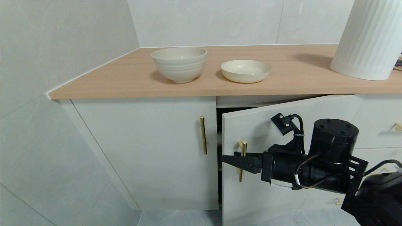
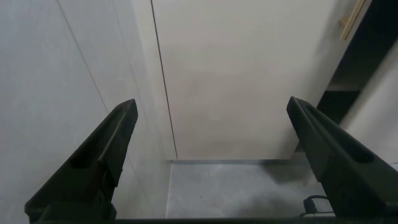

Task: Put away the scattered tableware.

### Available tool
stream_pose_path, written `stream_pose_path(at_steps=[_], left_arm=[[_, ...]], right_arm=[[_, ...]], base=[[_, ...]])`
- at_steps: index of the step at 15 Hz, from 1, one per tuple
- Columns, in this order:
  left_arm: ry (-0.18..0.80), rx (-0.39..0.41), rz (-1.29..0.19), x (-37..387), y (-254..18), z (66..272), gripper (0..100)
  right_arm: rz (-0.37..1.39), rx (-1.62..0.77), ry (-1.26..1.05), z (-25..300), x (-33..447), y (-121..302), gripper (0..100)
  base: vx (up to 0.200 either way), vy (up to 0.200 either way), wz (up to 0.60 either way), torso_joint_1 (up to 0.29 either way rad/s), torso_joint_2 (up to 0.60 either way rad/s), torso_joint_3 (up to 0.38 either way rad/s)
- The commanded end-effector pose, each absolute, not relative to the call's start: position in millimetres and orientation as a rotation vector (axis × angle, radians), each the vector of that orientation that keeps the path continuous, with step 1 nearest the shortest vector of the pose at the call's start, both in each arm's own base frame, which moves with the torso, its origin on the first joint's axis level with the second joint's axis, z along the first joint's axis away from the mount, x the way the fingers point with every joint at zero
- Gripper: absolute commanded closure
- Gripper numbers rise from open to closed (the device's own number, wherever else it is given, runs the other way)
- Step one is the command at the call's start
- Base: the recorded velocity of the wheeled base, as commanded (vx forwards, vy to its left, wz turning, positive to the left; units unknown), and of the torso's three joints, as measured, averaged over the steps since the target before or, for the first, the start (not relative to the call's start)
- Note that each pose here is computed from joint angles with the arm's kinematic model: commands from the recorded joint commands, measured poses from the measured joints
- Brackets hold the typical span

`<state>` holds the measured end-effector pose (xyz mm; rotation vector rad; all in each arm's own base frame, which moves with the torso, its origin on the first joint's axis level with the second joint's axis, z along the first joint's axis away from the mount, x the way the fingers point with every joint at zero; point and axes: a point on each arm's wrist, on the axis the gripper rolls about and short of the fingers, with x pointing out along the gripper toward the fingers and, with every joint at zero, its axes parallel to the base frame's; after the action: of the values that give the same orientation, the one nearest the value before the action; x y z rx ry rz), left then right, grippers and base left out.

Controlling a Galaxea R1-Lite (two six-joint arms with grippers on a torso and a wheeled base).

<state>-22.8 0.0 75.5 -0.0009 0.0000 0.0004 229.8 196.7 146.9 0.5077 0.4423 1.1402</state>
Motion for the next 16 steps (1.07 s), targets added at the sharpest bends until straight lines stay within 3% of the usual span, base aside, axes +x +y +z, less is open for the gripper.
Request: stream_pose_path(at_steps=[1, 8, 10, 11, 13, 14, 16], left_arm=[[0.0, 0.0, 0.0, -23, 0, 75, 0], [-0.022, 0.006, -0.011, -23, 0, 79, 0], [-0.133, -0.05, -0.163, -34, -3, 110, 0], [-0.132, -0.094, -0.328, -41, -7, 128, 0], [-0.009, -0.133, -0.576, -38, -11, 161, 0], [0.0, -0.133, -0.593, -36, -12, 165, 0], [0.101, -0.153, -0.71, 4, -15, 218, 0]], right_arm=[[1.168, 0.509, 0.418, 160, 209, 183, 0], [1.187, 0.501, 0.435, 158, 198, 179, 0], [1.19, 0.5, 0.426, 160, 196, 178, 0], [1.192, 0.5, 0.421, 161, 196, 178, 0], [1.191, 0.5, 0.425, 160, 196, 178, 0], [1.191, 0.499, 0.424, 160, 196, 178, 0], [1.19, 0.498, 0.427, 160, 197, 178, 0]], base=[[0.0, 0.0, 0.0, 0.0, 0.0, 0.0], [0.0, 0.0, 0.0, 0.0, 0.0, 0.0], [0.0, 0.0, 0.0, 0.0, 0.0, 0.0], [0.0, 0.0, 0.0, 0.0, 0.0, 0.0], [0.0, 0.0, 0.0, 0.0, 0.0, 0.0], [0.0, 0.0, 0.0, 0.0, 0.0, 0.0], [0.0, 0.0, 0.0, 0.0, 0.0, 0.0]])
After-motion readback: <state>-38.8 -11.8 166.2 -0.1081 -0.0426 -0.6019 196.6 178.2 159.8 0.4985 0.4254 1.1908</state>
